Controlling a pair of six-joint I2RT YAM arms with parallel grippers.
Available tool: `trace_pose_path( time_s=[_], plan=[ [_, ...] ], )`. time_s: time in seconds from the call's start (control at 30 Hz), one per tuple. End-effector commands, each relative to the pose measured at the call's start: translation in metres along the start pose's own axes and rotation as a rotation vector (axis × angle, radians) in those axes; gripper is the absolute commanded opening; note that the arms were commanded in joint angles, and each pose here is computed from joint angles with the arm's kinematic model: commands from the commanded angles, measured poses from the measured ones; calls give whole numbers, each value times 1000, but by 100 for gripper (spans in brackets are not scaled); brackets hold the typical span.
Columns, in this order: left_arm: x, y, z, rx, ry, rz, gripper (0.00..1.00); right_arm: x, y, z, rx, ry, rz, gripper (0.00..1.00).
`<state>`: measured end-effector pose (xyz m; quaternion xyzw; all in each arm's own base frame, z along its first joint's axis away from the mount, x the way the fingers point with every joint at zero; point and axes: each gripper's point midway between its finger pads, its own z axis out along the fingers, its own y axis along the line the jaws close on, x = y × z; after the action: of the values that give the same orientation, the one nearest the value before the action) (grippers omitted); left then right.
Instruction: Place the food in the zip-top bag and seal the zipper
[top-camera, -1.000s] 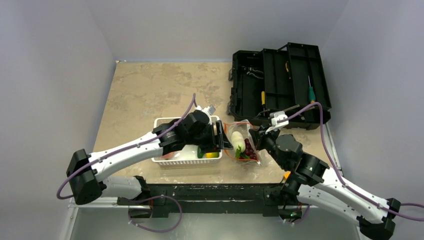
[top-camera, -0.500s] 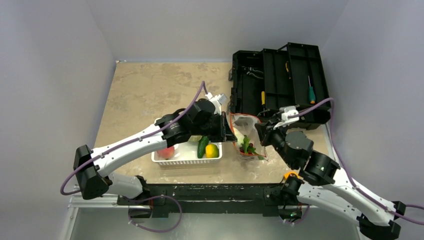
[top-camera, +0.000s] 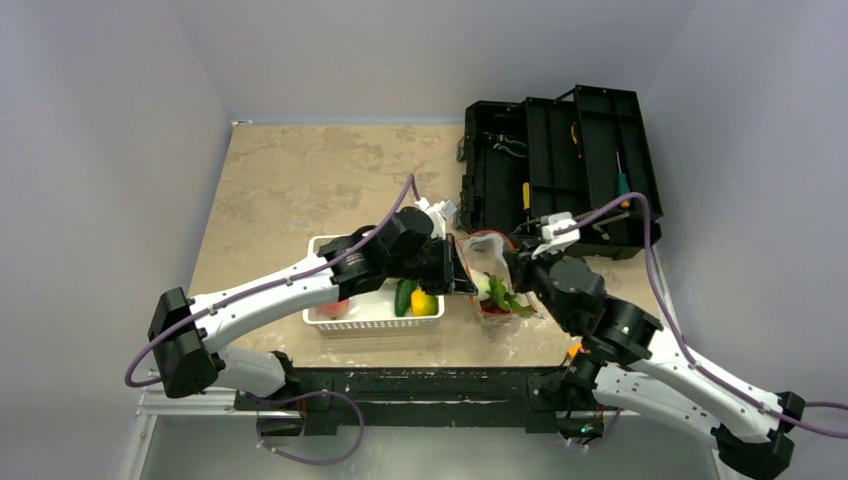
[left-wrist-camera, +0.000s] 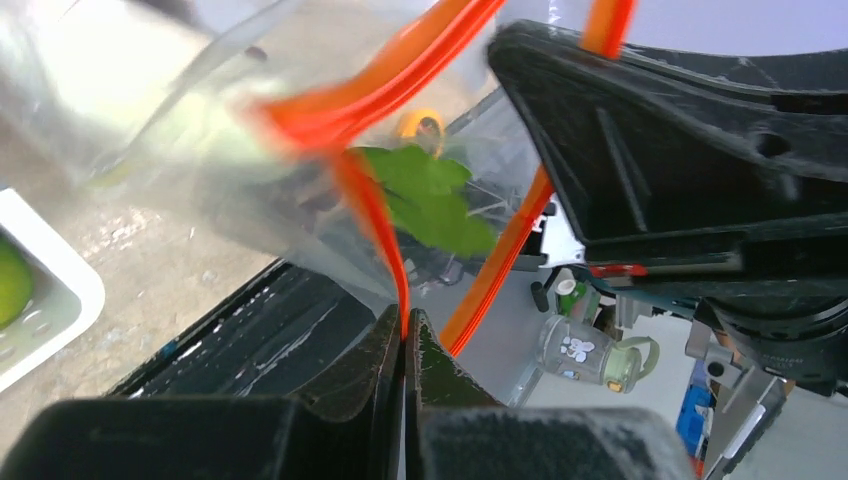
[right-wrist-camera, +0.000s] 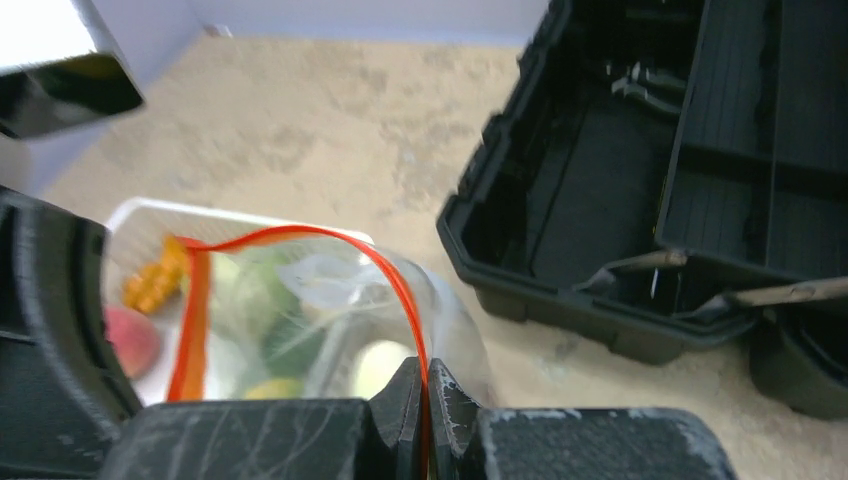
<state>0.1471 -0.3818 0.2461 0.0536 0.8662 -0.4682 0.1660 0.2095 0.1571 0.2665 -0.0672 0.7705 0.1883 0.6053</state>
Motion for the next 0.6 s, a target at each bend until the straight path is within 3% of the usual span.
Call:
trace_pose_path(
  time_s=[0.0,0.33,0.4,0.5,0.57],
  plan=[
    [0,-14,-1,62,1,-16,0,15,3,10,11,36,-2,0],
    [3,-5,-9,20,11,33,2,-17,0,-7,-13,-55,22,0],
    [3,0,-15,2,6,60,14,-15,1,-6,-16,-56,27,0],
    [0,7,-29,-35,-23,94,42,-8,3,-3,-21,-41,24,0],
    [-3,14,-40,-64,-47,118,53,-5,3,-1,-17,-31,17,0]
  ],
)
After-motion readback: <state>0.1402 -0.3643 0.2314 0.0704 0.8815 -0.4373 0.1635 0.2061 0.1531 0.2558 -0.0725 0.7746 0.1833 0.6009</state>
